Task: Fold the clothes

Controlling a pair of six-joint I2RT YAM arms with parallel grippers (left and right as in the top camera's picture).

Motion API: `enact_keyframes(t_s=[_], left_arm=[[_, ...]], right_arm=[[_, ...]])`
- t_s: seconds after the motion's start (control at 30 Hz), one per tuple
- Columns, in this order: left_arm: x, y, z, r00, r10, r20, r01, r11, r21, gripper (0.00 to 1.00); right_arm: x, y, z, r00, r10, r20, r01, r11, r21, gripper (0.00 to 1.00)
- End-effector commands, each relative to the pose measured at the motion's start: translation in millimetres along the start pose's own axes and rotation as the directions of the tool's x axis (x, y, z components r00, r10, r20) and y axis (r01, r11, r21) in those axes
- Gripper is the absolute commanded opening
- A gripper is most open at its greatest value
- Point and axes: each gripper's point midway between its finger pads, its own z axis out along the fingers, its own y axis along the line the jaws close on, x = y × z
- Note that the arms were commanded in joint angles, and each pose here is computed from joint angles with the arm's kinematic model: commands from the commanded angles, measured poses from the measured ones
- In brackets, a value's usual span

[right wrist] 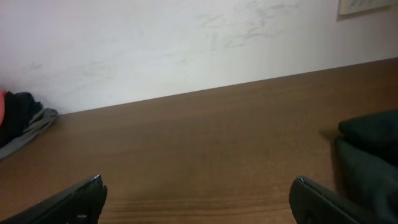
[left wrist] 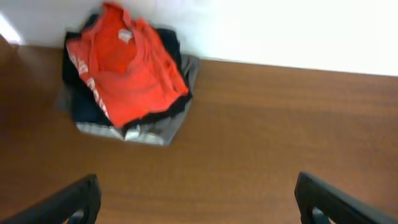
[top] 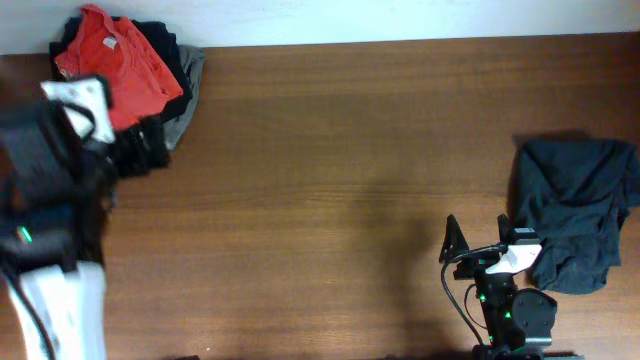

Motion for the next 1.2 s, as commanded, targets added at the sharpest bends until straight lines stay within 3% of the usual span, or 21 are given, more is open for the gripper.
enact_keyframes(t_s=[0.0, 0.27, 0.5, 0.8, 1.17], left_arm=[[32, 2, -7, 0.998, 0.033, 0.046, -0.030, 0.996, -0.078, 0.99], [105, 0, -12, 0.966, 0.048, 0.254, -0.035, 0.998, -0.057, 0.99], [156, 3, -2, 0.944, 0.046, 0.327, -0.031, 0.998, -0.052, 0.99], [169, 4, -13, 0.887, 0.032, 0.460, -0.011, 0.999, -0.049, 0.99], [180, 11, -8, 0.855, 0.006, 0.519, 0.030, 0.998, -0.061, 0.99]], right_arm=[[1, -4, 0, 1.000, -0.007, 0.002, 0.007, 1.000, 0.019, 0.99], [1, -4, 0, 1.000, -0.007, 0.003, 0.007, 1.000, 0.019, 0.98], [1, -4, 0, 1.000, -0.007, 0.002, 0.007, 1.000, 0.019, 0.98], [1, -4, 0, 1.000, -0.007, 0.003, 0.007, 1.000, 0.019, 0.98], [1, -4, 0, 1.000, -0.007, 0.003, 0.007, 1.000, 0.019, 0.98]])
